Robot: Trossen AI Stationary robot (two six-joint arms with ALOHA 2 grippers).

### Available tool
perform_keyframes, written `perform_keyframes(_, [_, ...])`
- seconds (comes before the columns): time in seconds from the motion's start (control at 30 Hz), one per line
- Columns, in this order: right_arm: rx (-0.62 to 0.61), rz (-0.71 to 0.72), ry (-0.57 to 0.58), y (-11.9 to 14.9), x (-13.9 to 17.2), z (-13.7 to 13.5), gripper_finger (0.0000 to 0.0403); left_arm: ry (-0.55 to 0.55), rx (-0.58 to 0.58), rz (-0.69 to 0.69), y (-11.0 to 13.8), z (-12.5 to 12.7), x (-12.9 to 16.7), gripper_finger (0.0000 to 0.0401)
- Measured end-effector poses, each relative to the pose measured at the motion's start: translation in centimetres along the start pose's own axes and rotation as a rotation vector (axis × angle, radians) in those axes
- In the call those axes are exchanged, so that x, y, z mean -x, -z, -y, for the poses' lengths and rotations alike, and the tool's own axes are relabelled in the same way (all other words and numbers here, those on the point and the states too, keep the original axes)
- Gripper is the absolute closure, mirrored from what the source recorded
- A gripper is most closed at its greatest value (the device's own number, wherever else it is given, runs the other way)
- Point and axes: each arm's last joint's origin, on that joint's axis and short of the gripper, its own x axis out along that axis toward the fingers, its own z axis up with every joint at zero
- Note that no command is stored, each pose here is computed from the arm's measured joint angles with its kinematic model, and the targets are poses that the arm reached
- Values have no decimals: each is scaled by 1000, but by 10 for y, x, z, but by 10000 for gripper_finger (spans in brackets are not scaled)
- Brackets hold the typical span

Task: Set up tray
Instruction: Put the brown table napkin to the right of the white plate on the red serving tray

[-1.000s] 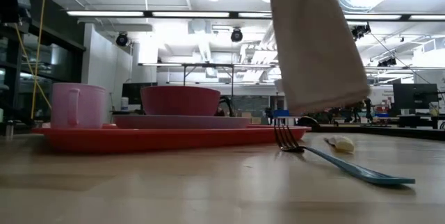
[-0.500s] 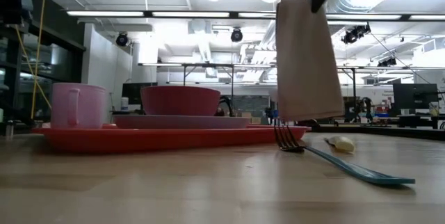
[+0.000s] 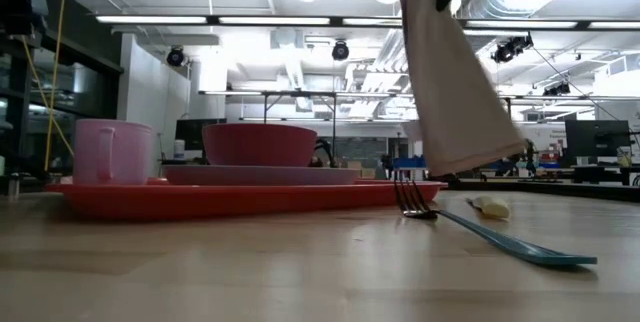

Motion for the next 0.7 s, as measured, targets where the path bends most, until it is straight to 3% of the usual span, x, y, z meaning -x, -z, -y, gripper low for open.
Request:
perform_keyframes(0.33, [91, -45, -76, -7, -32, 16, 403, 0, 0, -1, 0, 0, 0, 284])
perform_keyframes(0.5, [109, -64, -53, -7, -29, 17, 403, 3, -1, -9, 0, 0, 0, 284])
perform_keyframes(0.7, [83, 16, -27, -11, -7, 20, 403, -3, -1, -15, 1, -1, 0, 284])
